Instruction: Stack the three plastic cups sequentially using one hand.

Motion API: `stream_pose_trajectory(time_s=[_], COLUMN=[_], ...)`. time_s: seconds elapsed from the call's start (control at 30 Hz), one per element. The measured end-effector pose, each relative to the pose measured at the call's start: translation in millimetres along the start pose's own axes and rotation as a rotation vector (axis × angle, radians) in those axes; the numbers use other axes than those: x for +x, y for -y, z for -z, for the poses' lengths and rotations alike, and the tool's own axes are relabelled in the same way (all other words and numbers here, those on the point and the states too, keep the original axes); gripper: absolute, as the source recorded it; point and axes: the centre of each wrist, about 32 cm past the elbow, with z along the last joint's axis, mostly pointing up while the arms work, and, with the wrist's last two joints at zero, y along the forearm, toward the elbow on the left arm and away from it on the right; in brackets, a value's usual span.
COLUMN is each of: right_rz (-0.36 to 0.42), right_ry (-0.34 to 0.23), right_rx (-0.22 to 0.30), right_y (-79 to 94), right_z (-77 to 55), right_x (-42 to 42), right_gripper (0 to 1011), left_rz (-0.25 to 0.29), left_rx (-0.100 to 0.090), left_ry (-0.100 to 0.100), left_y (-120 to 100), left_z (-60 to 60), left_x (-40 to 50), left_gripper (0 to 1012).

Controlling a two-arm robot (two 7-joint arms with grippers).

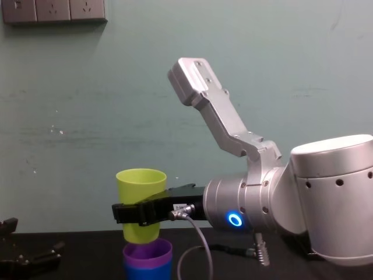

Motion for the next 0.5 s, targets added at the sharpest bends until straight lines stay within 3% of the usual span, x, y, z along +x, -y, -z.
stream_pose_trajectory(time_s=[0.5], right_rz=[-0.005], right_ry=[-0.019], right_rx=[-0.021], right_y=[-5.0], right_z=[8.8], right_x=[2.1], right_gripper=[717], left_rz=[0.0], left_rx=[0.0], left_ry=[0.0], left_y=[0.0], left_z=[0.0], left_x=[0.0], left_gripper=[1000])
